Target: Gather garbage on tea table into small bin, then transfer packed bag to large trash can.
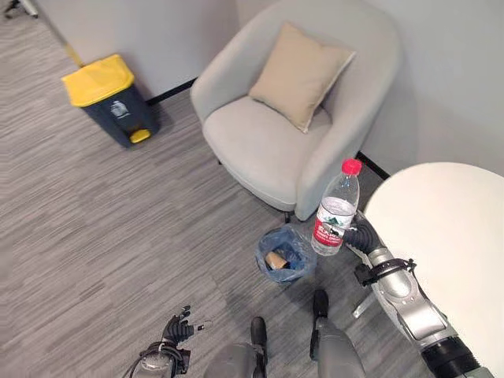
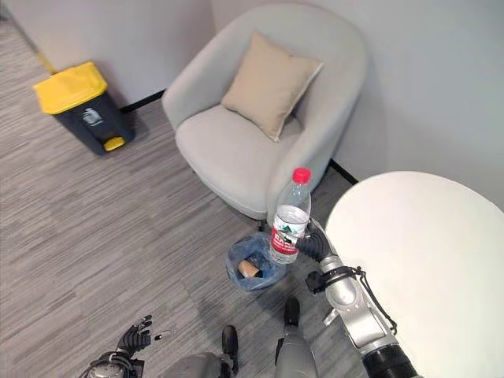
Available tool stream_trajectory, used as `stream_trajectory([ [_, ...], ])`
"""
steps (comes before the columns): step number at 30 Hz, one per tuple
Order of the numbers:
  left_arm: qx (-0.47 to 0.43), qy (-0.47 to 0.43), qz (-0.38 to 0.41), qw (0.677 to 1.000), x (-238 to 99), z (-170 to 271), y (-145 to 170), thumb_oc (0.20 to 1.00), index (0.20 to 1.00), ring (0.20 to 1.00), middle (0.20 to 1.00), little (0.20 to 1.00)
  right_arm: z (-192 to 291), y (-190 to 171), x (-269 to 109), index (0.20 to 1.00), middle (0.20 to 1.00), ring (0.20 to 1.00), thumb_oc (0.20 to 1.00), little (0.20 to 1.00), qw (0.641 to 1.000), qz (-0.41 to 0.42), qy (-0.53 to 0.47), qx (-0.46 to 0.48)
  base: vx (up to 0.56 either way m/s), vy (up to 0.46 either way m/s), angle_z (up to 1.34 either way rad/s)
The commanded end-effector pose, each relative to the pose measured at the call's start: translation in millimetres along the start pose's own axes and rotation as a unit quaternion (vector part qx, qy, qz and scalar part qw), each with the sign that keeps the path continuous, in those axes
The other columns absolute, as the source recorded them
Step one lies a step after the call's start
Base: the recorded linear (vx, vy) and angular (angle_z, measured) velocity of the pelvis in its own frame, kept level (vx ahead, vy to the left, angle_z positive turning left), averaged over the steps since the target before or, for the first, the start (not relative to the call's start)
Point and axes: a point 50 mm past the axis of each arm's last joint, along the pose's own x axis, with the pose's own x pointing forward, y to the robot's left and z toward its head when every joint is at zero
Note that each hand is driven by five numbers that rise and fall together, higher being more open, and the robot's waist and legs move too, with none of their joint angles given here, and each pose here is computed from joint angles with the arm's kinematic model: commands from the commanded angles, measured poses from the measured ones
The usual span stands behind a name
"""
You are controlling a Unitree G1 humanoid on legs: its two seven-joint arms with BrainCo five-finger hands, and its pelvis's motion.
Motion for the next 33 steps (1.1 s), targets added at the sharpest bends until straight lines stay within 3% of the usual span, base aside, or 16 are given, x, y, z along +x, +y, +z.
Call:
stream_trajectory([
  [1, 0.016, -0.025, 0.011, 0.999, 2, 11, 8, 1.0, 1.0, 1.0, 1.0, 1.0, 34, -21, 11, 0.2, 0.2, 0.2, 0.2, 0.2, 0.996, -0.022, -0.09, -0.004, -0.04, -0.103, 0.37],
  [15, 0.028, -0.099, 0.015, 0.995, 15, 62, 5, 1.0, 1.0, 1.0, 1.0, 1.0, 63, -31, 58, 0.2, 0.2, 0.2, 0.2, 0.2, 0.979, 0.006, -0.134, -0.153, -0.08, -0.047, 0.18],
  [19, 0.031, -0.129, 0.026, 0.991, 18, 84, 9, 1.0, 1.0, 1.0, 1.0, 1.0, 67, -43, 78, 0.2, 0.2, 0.2, 0.2, 0.2, 0.969, -0.035, -0.122, -0.21, -0.04, 0.044, 0.21],
  [24, 0.025, -0.147, 0.03, 0.988, 20, 99, 9, 1.0, 1.0, 1.0, 1.0, 1.0, 71, -50, 92, 0.2, 0.2, 0.2, 0.2, 0.2, 0.971, -0.076, -0.109, -0.199, -0.08, 0.067, 0.13],
  [33, 0.014, -0.234, 0.042, 0.971, 19, 157, 5, 1.0, 1.0, 1.0, 1.0, 1.0, 108, -99, 131, 0.2, 0.2, 0.2, 0.2, 0.2, 0.954, -0.201, -0.09, -0.203, -0.04, 0.054, 0.05],
])
